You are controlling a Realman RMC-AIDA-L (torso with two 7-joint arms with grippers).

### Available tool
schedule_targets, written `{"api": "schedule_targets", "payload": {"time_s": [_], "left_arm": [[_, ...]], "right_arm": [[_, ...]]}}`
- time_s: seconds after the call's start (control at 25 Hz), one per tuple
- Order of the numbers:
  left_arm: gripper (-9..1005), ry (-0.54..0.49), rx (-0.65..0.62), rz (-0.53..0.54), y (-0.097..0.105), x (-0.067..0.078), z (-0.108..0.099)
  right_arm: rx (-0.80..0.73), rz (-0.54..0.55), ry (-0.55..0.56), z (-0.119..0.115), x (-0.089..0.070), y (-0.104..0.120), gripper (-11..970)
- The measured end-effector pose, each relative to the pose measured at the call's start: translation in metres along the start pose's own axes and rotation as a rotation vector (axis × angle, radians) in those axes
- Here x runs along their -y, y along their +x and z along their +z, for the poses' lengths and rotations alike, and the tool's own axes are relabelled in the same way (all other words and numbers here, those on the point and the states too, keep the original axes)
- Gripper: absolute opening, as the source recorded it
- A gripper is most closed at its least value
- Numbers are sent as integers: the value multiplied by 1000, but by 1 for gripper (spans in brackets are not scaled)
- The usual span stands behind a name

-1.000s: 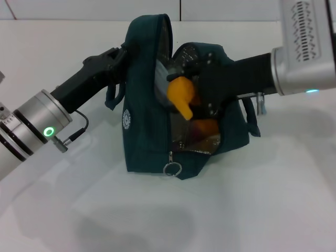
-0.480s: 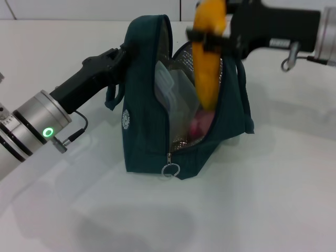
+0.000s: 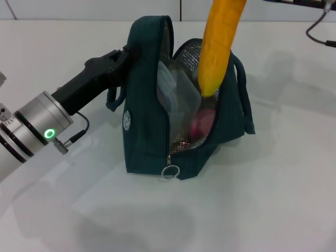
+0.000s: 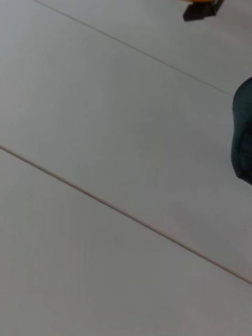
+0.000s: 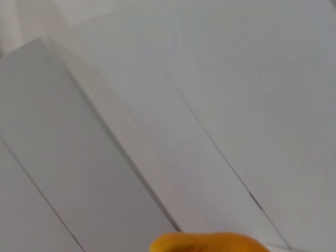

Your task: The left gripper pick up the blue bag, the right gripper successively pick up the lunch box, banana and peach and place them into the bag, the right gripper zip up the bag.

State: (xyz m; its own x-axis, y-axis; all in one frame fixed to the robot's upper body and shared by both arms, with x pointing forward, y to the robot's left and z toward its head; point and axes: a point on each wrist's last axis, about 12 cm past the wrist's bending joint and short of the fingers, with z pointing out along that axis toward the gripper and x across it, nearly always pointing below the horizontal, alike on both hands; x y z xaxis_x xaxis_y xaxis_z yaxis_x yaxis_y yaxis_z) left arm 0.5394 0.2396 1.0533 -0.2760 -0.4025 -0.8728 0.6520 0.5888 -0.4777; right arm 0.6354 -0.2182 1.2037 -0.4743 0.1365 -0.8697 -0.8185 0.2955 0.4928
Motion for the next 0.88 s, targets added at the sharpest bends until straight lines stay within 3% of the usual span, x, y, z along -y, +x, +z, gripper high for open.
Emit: {"api": "schedule_targets", "payload": {"time_s": [0.16, 0.32, 0.52, 0.88], "left_arm": [[36, 5, -2, 5, 0, 1, 1], [36, 7, -2, 10, 0, 1, 2], [36, 14, -4, 21, 0, 2, 3], [36, 16, -4, 24, -1, 1, 2]], "right_arm": [[-24, 139, 1, 1, 4, 5, 501], [-78, 204, -27, 11, 0, 17, 501], [-186, 167, -1, 33, -4, 39, 500], [-260, 68, 69, 41, 0, 47, 500]]}}
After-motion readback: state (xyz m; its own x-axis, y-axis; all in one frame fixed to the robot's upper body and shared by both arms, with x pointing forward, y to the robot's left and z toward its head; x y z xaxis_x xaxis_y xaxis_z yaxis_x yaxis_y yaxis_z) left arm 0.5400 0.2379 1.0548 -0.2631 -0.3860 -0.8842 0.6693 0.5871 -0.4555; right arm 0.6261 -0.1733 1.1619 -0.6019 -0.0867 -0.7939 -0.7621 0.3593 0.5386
